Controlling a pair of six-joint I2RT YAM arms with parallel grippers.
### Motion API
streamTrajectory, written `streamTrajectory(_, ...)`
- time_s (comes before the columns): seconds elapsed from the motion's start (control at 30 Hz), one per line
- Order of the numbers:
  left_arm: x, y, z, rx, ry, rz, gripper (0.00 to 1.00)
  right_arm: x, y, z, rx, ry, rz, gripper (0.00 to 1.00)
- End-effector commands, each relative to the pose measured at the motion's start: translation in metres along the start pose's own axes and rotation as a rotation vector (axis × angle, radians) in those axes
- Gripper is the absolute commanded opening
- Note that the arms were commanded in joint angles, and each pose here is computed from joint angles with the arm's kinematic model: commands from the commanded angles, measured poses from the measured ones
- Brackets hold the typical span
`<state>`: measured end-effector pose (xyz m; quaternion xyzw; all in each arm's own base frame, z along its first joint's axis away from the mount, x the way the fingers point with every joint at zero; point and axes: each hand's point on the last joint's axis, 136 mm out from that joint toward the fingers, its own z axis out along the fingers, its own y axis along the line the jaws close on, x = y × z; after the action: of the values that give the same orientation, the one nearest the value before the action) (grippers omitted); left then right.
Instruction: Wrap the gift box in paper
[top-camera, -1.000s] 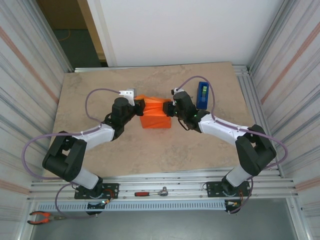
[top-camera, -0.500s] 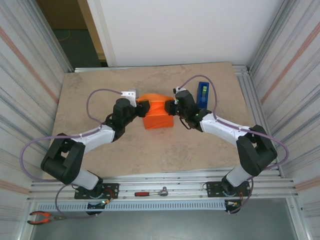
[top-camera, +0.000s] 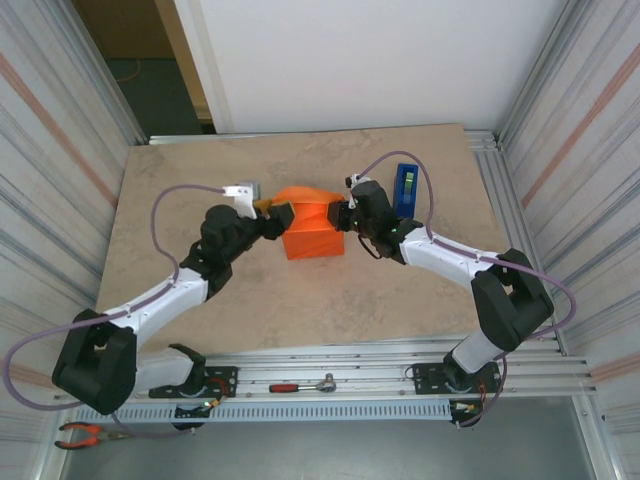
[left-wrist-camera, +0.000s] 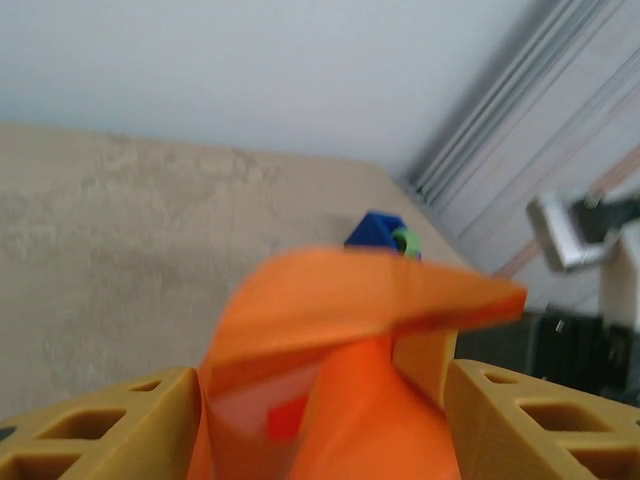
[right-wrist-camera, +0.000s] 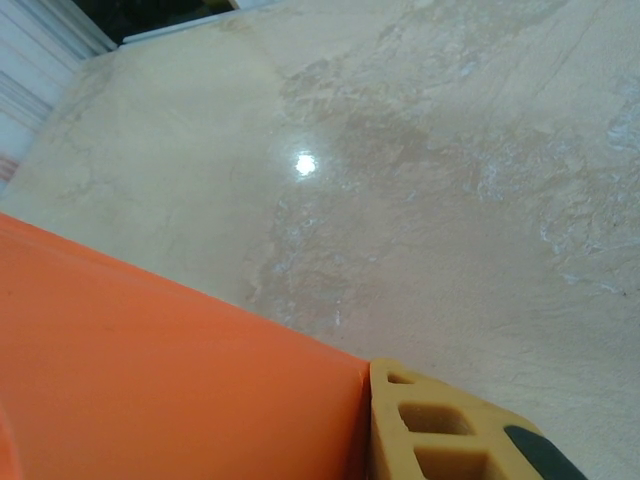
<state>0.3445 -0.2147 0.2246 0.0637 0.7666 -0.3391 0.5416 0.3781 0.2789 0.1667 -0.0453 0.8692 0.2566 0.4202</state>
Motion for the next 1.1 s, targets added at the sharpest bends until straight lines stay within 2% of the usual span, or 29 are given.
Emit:
streamTrajectory(0.0,0.013,0.000,0.005,-0.028,0.018,0.034,0.66,0.052,-0.021,0.005,0.053,0.170,-0.017,0.10)
streamTrajectory(0.3,0.023,0.017,0.042,-0.116,0.035,0.069,0.67,0.054,-0.020,0.005,0.042,0.173,-0.009,0.10)
streamTrajectory(0.43,0.032,0.033,0.053,-0.185,0.046,0.064,0.58,0.047,-0.015,0.001,0.025,0.161,-0.004,0.13)
streamTrajectory(0.47,0.036,0.035,0.053,-0.199,0.057,0.066,0.55,0.041,-0.014,-0.002,0.019,0.153,0.002,0.19)
streamTrajectory(0.53,0.044,0.039,0.051,-0.223,0.069,0.073,0.52,0.029,-0.012,-0.009,0.000,0.130,0.014,0.40)
streamTrajectory(0.6,0.049,0.039,0.048,-0.227,0.072,0.074,0.52,0.018,-0.010,-0.017,-0.011,0.108,0.021,0.53)
streamTrajectory(0.67,0.049,0.037,0.044,-0.223,0.069,0.070,0.55,0.011,-0.007,-0.023,-0.022,0.094,0.021,0.61)
streamTrajectory(0.77,0.037,0.030,0.038,-0.208,0.045,0.079,0.60,0.010,-0.006,-0.025,-0.025,0.095,0.023,0.64)
streamTrajectory(0.97,0.000,0.011,0.030,-0.145,-0.008,0.090,0.69,0.023,-0.018,-0.009,0.016,0.120,0.037,0.63)
streamTrajectory(1.07,-0.027,0.005,0.020,-0.119,-0.056,0.084,0.83,0.032,-0.025,-0.002,0.034,0.144,0.040,0.60)
